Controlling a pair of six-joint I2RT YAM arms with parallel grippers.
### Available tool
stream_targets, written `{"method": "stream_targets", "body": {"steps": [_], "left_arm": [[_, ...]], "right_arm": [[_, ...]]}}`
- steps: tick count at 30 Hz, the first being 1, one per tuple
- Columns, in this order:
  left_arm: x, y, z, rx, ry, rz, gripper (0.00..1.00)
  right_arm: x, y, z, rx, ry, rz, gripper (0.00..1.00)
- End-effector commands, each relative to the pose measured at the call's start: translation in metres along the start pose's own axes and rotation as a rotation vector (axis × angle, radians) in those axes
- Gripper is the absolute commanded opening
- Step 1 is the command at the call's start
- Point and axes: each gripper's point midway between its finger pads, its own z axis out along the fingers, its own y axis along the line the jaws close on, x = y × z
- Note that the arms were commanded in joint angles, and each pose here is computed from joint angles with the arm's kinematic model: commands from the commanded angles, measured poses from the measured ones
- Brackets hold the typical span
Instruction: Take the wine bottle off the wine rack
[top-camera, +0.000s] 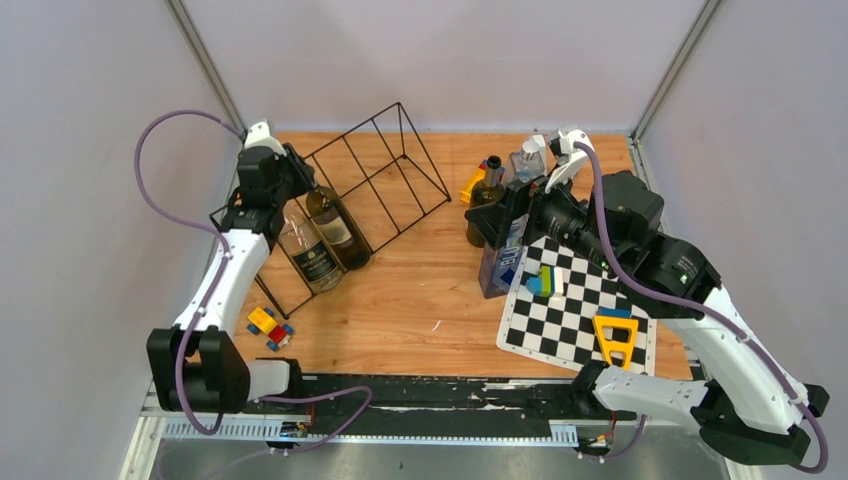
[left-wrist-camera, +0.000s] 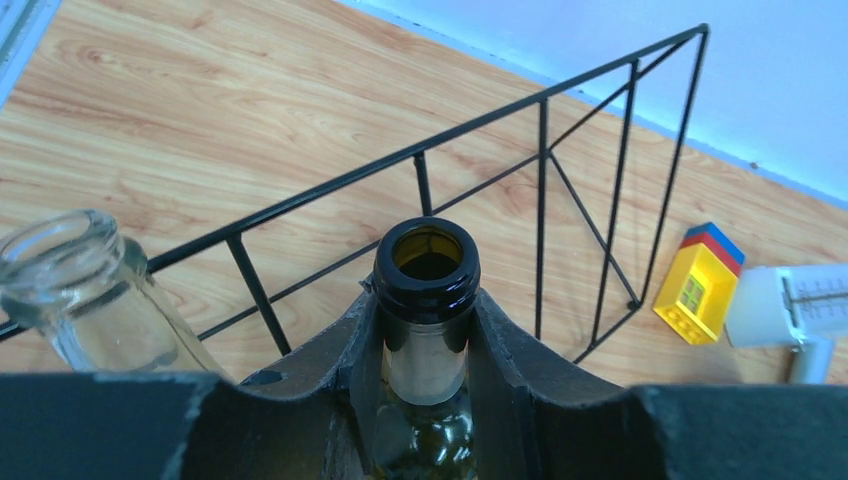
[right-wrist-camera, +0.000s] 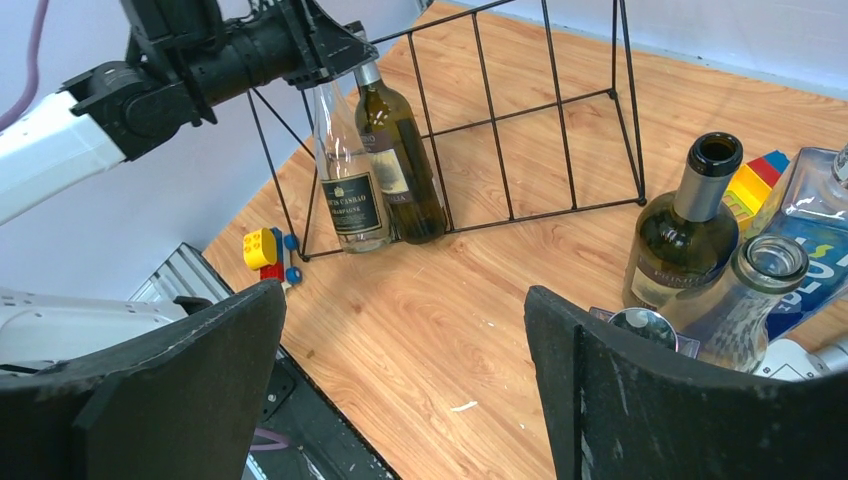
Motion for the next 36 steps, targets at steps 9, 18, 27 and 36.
{"method": "stream_targets", "body": {"steps": [9,18,27,36], "left_arm": [[-0.034,-0.074,-0.054,0.355,-0.193,0.091,0.00],[-0.024,-0.126,-0.083,0.517,-0.219,0.193,0.00],[-0.012,-0.167,-0.105,0.646,-0.224,0.226,0.00],[0.013,-0.206,-0.117,0.690,-0.253,0.244,0.00]], "right_arm": [[0.000,-0.007,-0.011,0.029,-0.024,-0.002,0.91],[-0.006,-0.019,-0.028,0.081,-0.062,-0.023,0.91],[-0.013,-0.029,-0.042,0.130,-0.093,-0.037,0.91],[-0.015,-0.043,-0.049,0.211,-0.107,-0.031,0.92]]}}
